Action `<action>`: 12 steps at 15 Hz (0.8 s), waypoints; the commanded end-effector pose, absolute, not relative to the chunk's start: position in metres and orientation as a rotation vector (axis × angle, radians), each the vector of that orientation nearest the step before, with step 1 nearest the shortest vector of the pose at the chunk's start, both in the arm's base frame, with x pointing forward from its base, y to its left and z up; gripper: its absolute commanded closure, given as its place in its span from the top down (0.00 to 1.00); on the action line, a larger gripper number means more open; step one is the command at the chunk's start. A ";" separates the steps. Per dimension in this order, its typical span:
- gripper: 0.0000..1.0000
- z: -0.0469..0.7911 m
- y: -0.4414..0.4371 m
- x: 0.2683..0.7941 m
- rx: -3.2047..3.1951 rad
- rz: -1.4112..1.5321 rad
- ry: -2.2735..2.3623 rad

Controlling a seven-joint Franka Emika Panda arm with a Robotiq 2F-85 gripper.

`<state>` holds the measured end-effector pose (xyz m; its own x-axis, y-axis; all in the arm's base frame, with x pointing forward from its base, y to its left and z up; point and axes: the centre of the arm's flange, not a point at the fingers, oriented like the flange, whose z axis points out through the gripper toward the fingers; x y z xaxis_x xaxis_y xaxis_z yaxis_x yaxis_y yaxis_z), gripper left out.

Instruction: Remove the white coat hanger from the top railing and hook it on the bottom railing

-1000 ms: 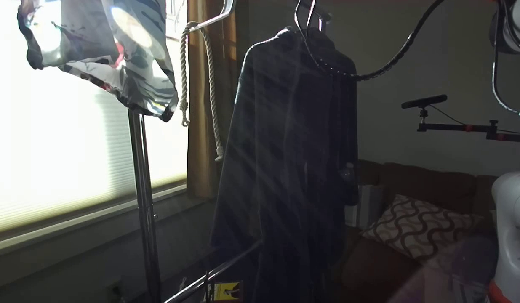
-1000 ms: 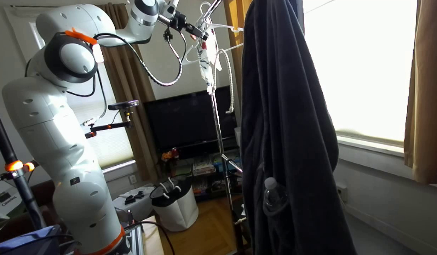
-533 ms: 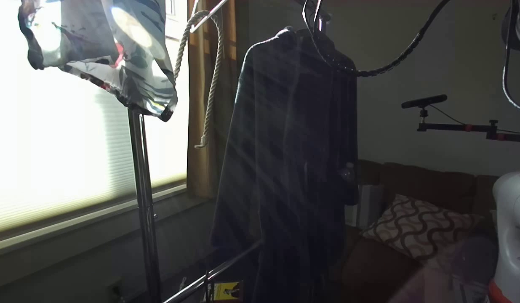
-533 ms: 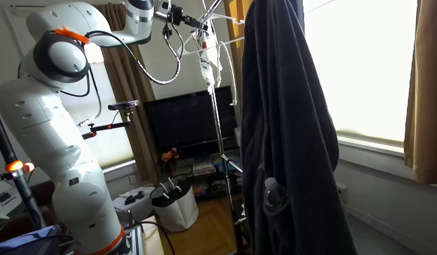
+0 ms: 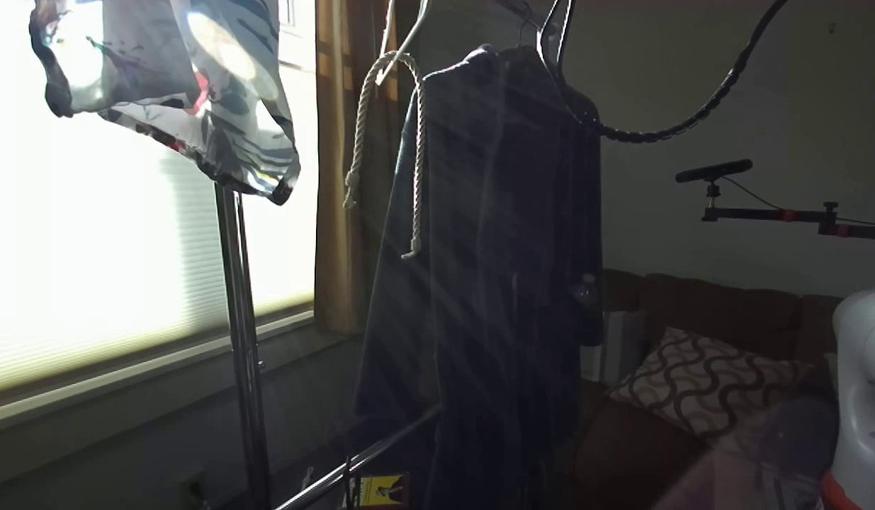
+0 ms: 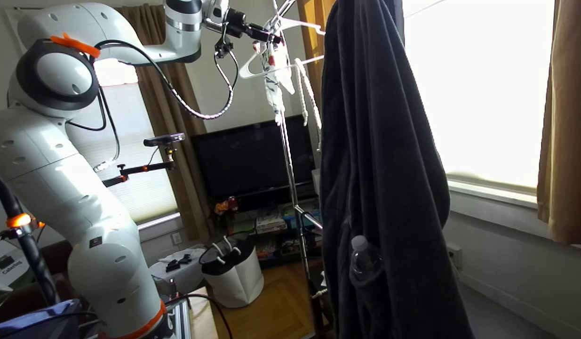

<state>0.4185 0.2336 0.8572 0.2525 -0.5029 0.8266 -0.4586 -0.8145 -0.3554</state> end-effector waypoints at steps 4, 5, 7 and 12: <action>0.01 0.861 0.237 0.414 -2.389 -1.729 0.965; 0.01 0.862 0.238 0.412 -2.376 -1.758 0.971; 0.01 0.864 0.241 0.409 -2.364 -1.788 0.974; 0.01 0.857 0.243 0.394 -2.360 -1.819 0.996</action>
